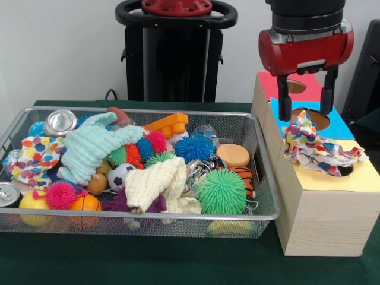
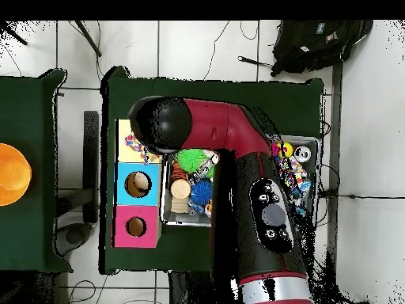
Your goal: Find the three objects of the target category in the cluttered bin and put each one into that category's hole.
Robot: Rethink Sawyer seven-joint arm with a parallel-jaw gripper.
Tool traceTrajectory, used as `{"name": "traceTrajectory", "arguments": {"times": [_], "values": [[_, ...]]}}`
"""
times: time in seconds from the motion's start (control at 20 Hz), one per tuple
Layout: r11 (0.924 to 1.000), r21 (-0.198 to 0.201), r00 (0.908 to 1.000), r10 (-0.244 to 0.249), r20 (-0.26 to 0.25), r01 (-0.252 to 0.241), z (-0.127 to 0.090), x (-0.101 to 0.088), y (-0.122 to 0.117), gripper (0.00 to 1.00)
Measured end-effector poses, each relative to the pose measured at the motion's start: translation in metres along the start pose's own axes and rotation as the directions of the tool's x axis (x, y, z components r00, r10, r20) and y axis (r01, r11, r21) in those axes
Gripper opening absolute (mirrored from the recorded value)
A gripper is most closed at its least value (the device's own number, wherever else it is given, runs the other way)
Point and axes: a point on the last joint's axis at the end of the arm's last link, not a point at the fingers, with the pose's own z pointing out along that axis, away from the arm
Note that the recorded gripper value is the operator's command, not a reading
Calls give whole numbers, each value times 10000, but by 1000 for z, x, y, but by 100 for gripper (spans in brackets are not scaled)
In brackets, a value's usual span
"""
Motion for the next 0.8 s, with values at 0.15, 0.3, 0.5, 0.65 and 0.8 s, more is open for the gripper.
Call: {"name": "traceTrajectory", "arguments": {"times": [0.15,0.3,0.5,0.65,0.8], "values": [[10000,-19,10000,-75,18,75,0,-1,3,100],[9996,-33,9996,-289,47,289,1,-3,10,100],[9986,-10,9986,-523,64,523,2,-5,15,100],[9971,-13,9971,-760,56,761,2,-9,20,100],[9957,5,9957,-922,121,922,0,-14,21,100]]}}
